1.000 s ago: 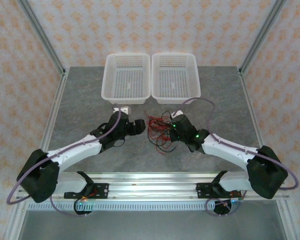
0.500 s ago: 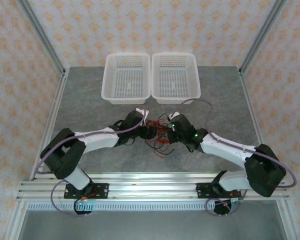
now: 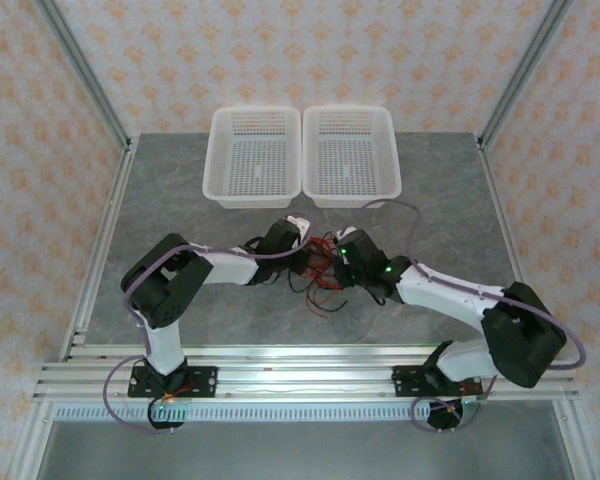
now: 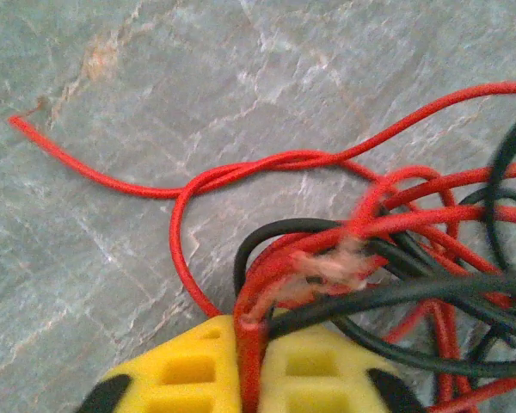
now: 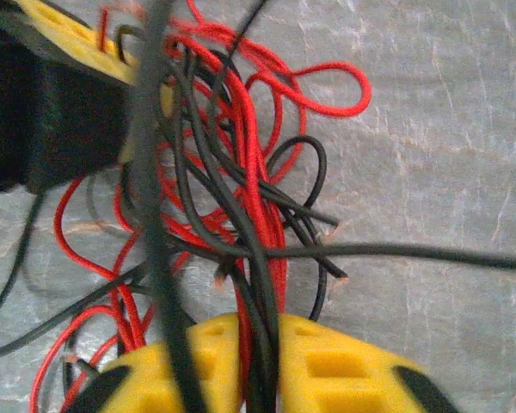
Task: Untangle the cables
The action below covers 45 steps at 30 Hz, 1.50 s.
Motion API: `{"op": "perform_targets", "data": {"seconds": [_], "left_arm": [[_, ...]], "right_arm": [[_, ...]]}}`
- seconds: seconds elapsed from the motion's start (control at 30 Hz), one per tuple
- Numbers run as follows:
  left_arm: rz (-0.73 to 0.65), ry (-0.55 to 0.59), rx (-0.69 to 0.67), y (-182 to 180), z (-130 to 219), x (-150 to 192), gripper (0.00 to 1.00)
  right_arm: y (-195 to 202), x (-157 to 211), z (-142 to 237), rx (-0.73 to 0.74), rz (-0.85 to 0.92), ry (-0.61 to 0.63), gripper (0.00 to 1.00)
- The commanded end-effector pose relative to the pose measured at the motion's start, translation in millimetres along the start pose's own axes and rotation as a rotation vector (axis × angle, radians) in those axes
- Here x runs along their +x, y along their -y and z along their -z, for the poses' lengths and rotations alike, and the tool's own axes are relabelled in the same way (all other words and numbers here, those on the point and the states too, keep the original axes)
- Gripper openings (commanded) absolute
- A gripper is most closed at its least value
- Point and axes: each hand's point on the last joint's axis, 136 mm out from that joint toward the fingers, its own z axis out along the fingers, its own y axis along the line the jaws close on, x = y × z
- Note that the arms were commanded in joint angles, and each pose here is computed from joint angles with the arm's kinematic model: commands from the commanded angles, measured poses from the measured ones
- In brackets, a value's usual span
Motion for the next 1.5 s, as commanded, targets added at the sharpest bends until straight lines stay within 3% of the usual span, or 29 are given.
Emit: {"op": "perform_targets", "data": {"seconds": [0.0, 0.13, 0.23, 0.47, 0.7, 1.0, 1.33, 1.47], "left_arm": [[0.009, -0.002, -0.031, -6.2, 3.2, 10.5, 0.0], [0.096, 0.028, -0.07, -13.4, 22.4, 7.1, 0.0], [0.217, 0.044, -0.077, -15.6, 37.4, 7.7, 0.0], [0.496, 0.018, -0.05, -7.7, 52.5, 36.2, 0.0], [0.701, 0.019, -0.102, -17.3, 68.5, 53.4, 0.0], [0.842, 0.096, -0.112, -27.8, 90.9, 53.5, 0.0], [0.901, 0.115, -0.076, -28.0, 96.7, 60.2, 0.0], [0.911, 0.116, -0.066, -27.3, 98.5, 61.8, 0.0]], "right_arm": [[16.2, -3.3, -5.8, 0.112, -0.11, -0.019, 0.31], [23.8, -2.3, -6.8, 0.171, -0.306, -0.027, 0.51], [16.6, -4.6, -0.8, 0.112, -0.482, 0.007, 0.62], [7.2, -14.7, 15.7, -0.044, -0.816, 0.128, 0.75], [-8.7, 0.8, 7.7, -0.087, -0.903, 0.085, 0.77], [-27.1, 31.9, -1.3, -0.078, -0.924, 0.031, 0.77], [-46.1, 28.2, -38.2, -0.074, -0.831, -0.004, 0.62], [-51.9, 25.1, -50.7, -0.059, -0.792, -0.021, 0.5]]}}
